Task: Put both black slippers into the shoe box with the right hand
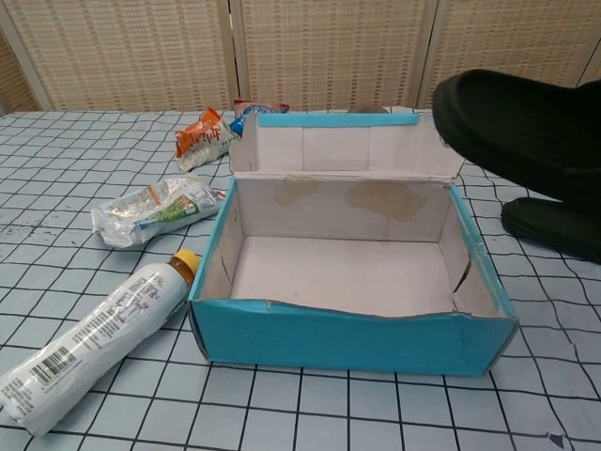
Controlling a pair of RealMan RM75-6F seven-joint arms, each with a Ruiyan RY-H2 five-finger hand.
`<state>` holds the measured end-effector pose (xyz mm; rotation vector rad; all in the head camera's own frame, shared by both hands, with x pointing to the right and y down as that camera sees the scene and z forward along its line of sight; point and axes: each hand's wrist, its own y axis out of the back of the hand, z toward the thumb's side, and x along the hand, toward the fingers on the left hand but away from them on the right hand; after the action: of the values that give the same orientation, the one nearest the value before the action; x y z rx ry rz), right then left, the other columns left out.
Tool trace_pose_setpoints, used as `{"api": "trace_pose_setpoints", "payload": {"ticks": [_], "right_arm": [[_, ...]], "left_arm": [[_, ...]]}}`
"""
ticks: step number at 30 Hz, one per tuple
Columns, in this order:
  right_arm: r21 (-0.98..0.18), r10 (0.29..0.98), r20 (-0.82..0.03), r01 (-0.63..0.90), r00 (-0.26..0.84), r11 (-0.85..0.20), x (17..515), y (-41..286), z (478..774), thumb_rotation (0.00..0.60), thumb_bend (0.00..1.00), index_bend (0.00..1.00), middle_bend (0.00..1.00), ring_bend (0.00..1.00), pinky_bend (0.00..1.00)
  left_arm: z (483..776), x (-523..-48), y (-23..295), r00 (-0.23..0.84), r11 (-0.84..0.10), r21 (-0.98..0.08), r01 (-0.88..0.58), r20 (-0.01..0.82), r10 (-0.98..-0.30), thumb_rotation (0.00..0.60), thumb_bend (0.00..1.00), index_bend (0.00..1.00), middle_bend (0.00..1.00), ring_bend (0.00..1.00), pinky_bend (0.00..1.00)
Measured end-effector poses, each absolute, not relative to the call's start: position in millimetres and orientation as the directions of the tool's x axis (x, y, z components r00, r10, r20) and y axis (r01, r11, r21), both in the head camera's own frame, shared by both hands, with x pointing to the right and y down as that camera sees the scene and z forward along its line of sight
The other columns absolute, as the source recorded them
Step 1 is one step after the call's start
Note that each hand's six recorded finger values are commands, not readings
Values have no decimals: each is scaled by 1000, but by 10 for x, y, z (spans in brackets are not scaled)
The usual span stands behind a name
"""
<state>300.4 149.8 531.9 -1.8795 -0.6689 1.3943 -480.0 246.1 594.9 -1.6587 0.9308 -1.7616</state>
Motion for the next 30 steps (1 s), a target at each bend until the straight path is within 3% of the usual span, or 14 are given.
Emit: {"api": "trace_pose_setpoints", "payload": {"ticks": [16, 30], "right_arm": [[-714, 661, -623, 43, 418, -699, 1635, 1338, 5698, 600, 0, 615, 605, 444, 469], [-649, 577, -697, -32, 426, -760, 1420, 1605, 6054, 600, 0, 615, 604, 444, 470]], "left_arm": [[5934, -4805, 2462, -91, -611, -789, -65, 615, -783, 600, 440, 300, 252, 286, 460], [5919, -4821, 2455, -96, -606, -792, -75, 611, -786, 600, 439, 301, 251, 286, 460]]}}
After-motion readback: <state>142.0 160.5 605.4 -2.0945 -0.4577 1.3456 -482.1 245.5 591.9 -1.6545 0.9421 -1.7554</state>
